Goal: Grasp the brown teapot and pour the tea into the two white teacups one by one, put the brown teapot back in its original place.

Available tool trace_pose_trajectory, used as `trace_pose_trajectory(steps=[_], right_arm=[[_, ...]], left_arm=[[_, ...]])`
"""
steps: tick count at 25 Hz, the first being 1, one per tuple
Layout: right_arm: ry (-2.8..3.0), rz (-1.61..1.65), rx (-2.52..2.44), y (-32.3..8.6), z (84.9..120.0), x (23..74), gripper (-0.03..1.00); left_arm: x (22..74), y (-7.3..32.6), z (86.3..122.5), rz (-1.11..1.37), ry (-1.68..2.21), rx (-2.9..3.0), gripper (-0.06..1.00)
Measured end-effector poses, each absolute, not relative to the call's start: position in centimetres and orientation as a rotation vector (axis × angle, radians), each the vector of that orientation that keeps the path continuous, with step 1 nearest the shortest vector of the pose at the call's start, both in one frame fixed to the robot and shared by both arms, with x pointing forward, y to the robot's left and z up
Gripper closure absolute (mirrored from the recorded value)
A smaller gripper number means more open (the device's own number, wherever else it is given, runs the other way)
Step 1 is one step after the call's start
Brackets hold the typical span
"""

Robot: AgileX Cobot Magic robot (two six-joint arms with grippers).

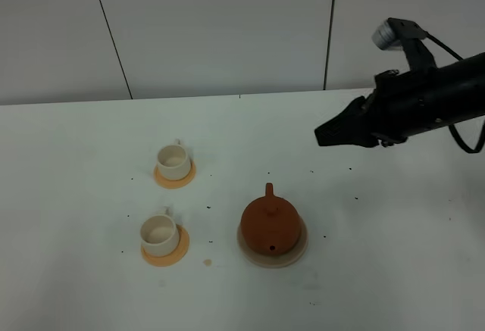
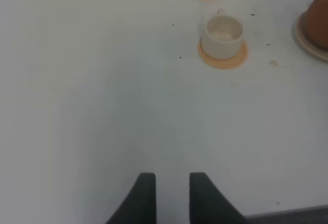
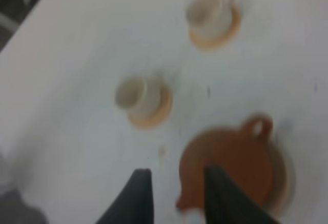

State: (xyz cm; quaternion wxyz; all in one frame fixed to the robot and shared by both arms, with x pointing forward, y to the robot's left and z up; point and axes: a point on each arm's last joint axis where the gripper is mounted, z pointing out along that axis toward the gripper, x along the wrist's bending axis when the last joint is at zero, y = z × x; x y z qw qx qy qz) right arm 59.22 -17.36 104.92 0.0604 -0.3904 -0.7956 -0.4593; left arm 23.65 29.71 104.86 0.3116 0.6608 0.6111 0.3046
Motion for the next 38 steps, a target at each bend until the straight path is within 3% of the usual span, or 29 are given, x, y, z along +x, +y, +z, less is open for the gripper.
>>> trace_pose_trajectory(steps=[6,12,22,26,38], right_arm=[[-2.479,-1.016,-1.293,-19.2,106.8,60.4,0.73],[-2.512,-0.915,-1.476,-18.1,108.7,63.2,0.73],[-2.321,-0.455,-1.928,-14.5,101.9,65.4,0.73],[-2.316,-0.465,-1.880,-12.9,100.8,65.3,0.73],[-2.296,-0.777,-1.684,-8.8,101.7,65.2,0.67]], left_arm=[[23.6,29.7,104.9,0.804,1.613,1.744,0.71],[23.6,29.7,104.9,0.804,1.613,1.744,0.71],[23.6,29.7,104.9,0.804,1.613,1.744,0.71],[23.6,29.7,104.9,0.804,1.613,1.744,0.71],[23.6,29.7,104.9,0.804,1.613,1.744,0.71]])
